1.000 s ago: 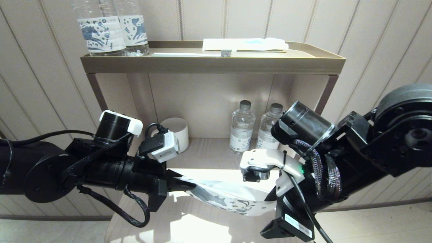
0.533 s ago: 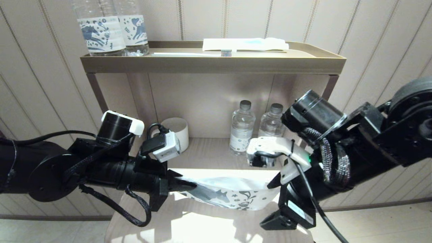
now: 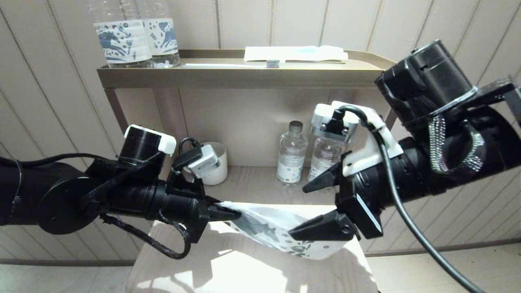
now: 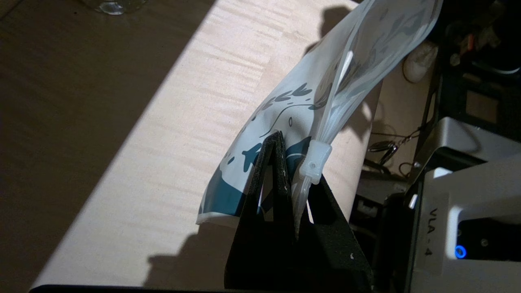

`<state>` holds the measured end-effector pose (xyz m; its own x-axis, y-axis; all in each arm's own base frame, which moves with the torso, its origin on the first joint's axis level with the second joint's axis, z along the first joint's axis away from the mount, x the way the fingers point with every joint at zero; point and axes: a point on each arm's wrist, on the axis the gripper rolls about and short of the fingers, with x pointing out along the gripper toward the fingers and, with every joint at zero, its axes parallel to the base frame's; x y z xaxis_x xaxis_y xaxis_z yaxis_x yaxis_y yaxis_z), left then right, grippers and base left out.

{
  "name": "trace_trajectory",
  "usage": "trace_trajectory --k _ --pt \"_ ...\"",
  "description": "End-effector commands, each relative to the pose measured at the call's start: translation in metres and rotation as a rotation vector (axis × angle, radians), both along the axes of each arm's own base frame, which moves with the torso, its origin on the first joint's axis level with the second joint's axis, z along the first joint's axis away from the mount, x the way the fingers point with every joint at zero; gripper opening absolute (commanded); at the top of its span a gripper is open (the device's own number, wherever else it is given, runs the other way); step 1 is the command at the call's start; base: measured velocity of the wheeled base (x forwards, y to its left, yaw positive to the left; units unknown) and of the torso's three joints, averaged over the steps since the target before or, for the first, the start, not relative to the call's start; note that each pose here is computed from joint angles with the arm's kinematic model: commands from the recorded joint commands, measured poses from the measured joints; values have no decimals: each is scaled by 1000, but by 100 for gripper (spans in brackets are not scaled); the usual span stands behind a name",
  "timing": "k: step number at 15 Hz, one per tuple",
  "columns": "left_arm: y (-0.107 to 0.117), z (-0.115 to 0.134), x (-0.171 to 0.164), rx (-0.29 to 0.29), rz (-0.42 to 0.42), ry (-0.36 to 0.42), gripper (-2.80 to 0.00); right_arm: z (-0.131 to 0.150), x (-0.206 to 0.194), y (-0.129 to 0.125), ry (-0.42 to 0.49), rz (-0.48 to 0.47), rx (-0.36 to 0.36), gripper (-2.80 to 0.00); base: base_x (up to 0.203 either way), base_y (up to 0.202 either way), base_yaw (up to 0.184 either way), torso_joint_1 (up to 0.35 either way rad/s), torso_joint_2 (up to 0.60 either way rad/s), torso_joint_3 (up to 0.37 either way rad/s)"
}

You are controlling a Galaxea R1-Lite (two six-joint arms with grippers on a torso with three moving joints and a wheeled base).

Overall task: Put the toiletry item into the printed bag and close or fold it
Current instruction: Close the strorage bag and place it on the desk

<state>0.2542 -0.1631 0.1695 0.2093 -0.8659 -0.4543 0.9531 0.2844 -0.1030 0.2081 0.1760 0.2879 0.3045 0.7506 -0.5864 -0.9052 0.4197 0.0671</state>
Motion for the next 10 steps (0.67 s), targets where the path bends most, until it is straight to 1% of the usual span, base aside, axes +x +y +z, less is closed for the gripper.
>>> trace_trajectory --k 1,3,5,6,8,9,10 --pt "-3 7 3 -27 15 20 -280 -10 15 12 20 -14 26 0 0 0 0 0 0 0" --pt "-4 4 3 -21 13 29 -280 -25 33 27 35 -14 42 0 0 0 0 0 0 0" --pt "-6 3 2 -18 3 29 -280 -31 43 34 29 -15 44 0 0 0 0 0 0 0" --pt "-7 0 3 -13 2 34 -280 -29 45 33 15 -20 58 -280 0 0 0 0 0 0" --pt "-7 -1 1 -11 -2 34 -280 -19 50 35 -32 -30 114 -280 0 0 0 0 0 0" --pt "-8 -1 1 -10 -5 34 -280 -16 50 37 -31 -36 130 -280 0 0 0 0 0 0" --pt "-9 -1 0 -10 -9 37 -280 -17 48 38 -28 -28 131 -280 0 0 0 0 0 0"
